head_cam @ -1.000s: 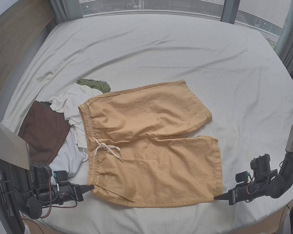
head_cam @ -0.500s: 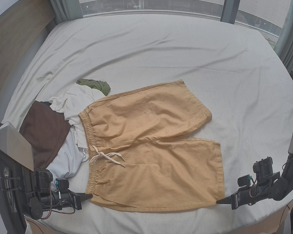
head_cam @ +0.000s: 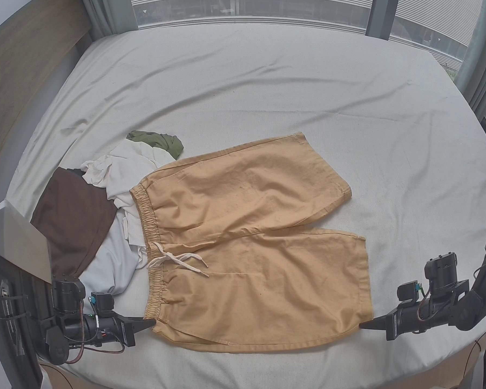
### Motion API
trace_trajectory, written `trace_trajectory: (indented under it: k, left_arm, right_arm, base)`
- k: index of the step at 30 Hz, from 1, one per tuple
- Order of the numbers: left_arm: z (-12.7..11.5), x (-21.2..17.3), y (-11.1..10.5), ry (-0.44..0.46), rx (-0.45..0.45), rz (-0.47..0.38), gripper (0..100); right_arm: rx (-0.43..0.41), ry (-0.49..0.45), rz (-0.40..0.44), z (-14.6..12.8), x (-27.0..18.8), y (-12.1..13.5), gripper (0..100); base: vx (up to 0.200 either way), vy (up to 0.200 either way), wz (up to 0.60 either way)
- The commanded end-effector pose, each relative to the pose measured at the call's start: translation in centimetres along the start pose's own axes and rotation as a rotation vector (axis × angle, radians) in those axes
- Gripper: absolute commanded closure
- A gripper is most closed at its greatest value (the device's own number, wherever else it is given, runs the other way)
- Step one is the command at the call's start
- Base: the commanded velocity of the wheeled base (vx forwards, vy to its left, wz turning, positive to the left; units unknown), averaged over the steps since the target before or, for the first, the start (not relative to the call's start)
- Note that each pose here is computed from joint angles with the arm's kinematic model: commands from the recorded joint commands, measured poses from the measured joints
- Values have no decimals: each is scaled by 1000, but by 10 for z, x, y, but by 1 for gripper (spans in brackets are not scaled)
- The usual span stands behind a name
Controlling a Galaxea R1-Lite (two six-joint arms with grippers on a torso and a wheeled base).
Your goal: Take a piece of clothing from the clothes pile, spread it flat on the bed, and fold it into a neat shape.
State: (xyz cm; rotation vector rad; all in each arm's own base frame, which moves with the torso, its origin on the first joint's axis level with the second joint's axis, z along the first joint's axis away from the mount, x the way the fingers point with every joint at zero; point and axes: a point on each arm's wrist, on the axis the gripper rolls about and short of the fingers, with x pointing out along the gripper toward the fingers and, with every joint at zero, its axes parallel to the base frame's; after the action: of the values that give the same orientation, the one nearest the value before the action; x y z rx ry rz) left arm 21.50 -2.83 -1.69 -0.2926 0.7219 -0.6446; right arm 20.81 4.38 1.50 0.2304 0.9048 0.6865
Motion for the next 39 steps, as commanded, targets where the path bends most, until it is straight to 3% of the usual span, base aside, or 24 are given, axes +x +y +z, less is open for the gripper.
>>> trace_trajectory:
  k: [1,5,8,17,30,39]
  left_arm:
    - [24,-2,-19,-97,44,-56,100]
    - [33,-2,-24,-132,21,-75,100]
    - [43,0,-25,-171,10,-86,100]
    - [64,3,-29,-251,-2,-119,100]
    - [88,-18,-48,-358,-64,-180,100]
    - [93,-19,-46,-380,-58,-178,100]
  right_arm:
    - [-68,-103,23,17,-15,11,100]
    - [-79,-153,29,27,-20,16,100]
    - [-53,-234,49,46,-28,23,100]
    - [-9,-338,69,74,-37,28,100]
    - [7,-509,108,101,-50,33,100]
    - [-10,-550,103,111,-50,35,100]
  base:
    - [0,0,0]
    - [0,0,0]
    - [0,0,0]
    - [0,0,0]
    - [0,0,0]
    - [0,0,0]
